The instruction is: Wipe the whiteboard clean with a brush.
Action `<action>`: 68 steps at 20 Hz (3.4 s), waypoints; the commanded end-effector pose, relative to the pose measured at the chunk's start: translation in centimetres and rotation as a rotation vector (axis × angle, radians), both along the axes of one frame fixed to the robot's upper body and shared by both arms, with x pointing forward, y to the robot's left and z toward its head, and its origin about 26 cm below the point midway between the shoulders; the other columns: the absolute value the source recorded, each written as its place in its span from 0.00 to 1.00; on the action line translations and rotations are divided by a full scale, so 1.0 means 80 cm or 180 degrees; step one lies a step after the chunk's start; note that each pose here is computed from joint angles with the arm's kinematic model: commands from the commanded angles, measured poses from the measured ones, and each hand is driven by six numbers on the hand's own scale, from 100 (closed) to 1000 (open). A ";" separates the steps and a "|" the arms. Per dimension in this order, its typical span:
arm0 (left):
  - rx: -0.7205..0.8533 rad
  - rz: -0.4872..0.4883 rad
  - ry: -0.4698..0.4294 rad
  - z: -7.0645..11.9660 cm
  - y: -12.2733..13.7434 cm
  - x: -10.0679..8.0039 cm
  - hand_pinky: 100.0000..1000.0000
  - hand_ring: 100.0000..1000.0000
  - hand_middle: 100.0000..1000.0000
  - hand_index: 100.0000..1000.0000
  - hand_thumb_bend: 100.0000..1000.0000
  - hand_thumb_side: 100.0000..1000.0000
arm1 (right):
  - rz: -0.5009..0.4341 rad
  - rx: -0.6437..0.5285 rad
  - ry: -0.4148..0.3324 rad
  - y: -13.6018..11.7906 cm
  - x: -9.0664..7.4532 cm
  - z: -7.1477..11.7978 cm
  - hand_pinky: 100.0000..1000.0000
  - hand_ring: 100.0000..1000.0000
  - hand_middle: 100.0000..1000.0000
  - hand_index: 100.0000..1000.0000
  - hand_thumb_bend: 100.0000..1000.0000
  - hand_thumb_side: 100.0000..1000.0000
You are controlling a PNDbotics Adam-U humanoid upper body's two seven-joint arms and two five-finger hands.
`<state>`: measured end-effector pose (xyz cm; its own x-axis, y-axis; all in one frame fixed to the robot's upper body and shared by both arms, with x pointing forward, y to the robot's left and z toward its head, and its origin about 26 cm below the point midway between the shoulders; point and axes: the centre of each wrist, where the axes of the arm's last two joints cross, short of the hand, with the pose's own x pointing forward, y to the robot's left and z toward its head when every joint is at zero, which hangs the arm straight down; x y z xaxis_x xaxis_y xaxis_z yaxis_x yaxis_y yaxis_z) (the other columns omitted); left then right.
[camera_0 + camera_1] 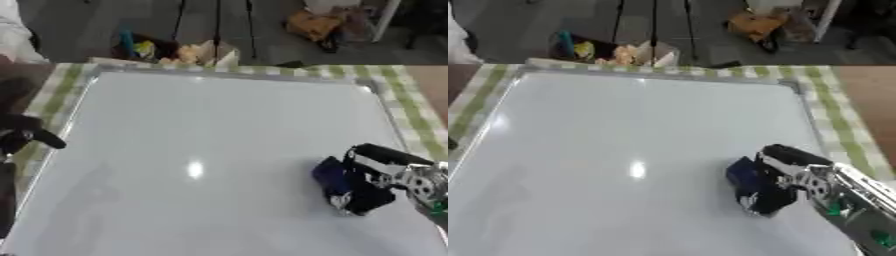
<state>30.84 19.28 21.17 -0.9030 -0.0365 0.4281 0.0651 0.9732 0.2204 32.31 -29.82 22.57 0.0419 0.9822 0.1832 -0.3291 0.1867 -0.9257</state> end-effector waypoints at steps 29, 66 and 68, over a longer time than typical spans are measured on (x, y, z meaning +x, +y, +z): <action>0.0031 -0.0008 -0.0095 0.009 0.000 -0.003 0.41 0.91 0.79 0.58 0.00 0.98 | -0.0982 0.0041 0.0173 -0.042 0.018 -0.001 0.14 0.34 0.32 0.10 0.00 0.21; 0.0039 -0.0023 -0.0074 0.008 -0.001 -0.004 0.41 0.91 0.79 0.59 0.00 0.98 | -0.0904 -0.0218 0.0003 -0.022 0.002 0.013 0.13 0.34 0.32 0.10 0.00 0.22; 0.0038 -0.0025 -0.0076 0.009 -0.001 -0.004 0.41 0.91 0.79 0.59 0.00 0.98 | -0.0798 -0.0213 0.0118 -0.019 0.000 0.009 0.13 0.34 0.32 0.10 0.00 0.22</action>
<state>30.84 19.26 21.19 -0.9017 -0.0372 0.4307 0.0672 0.9721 0.2246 32.68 -31.31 22.25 0.1756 0.9813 0.0790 -0.2003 0.1142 -0.9731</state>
